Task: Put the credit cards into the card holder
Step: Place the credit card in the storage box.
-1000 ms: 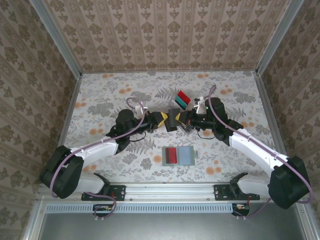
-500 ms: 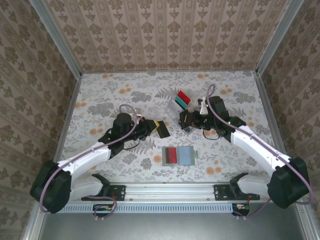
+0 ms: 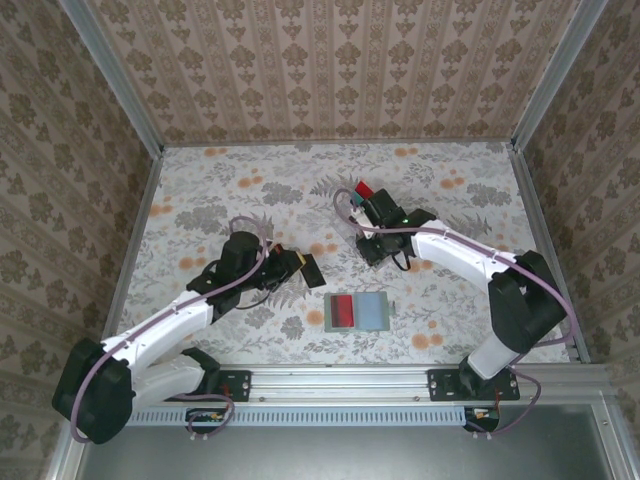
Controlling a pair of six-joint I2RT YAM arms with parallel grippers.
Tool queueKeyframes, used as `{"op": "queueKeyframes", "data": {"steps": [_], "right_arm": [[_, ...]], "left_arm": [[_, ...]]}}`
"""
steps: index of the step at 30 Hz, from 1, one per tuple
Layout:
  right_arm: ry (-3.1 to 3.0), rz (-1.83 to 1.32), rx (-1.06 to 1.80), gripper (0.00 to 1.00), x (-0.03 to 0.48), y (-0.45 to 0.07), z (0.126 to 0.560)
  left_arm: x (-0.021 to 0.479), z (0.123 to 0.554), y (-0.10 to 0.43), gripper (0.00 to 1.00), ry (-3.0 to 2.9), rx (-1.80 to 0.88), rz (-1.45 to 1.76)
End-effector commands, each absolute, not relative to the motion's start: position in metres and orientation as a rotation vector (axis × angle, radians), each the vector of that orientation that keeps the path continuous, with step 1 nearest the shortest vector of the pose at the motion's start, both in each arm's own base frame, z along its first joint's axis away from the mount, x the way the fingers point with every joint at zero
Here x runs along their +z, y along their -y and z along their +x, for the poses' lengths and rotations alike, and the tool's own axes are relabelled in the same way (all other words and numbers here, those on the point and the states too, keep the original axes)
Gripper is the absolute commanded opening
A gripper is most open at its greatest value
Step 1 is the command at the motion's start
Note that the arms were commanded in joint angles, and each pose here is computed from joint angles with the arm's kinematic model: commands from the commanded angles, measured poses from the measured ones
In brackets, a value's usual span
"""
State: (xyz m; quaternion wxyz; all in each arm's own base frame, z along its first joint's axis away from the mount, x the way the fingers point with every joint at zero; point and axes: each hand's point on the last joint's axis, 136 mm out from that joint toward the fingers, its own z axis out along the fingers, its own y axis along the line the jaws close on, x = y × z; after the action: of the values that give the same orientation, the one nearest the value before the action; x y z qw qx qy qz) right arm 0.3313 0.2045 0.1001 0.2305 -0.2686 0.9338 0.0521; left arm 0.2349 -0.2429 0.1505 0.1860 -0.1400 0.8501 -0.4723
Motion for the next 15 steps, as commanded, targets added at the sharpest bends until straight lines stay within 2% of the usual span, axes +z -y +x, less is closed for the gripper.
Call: {"op": "queueKeyframes", "data": {"steps": [1,15], "right_arm": [[-2.511,-0.853,-0.017,0.13,0.104,-0.195,0.345],[-2.485,-0.894,-0.056,0.13,0.08,-0.2,0.358]], "left_arm": [[0.153,0.235,0.239,0.0,-2.393,-1.309,-0.353],[0.15,0.234,0.239,0.0,-2.398,-1.308,-0.363]]}}
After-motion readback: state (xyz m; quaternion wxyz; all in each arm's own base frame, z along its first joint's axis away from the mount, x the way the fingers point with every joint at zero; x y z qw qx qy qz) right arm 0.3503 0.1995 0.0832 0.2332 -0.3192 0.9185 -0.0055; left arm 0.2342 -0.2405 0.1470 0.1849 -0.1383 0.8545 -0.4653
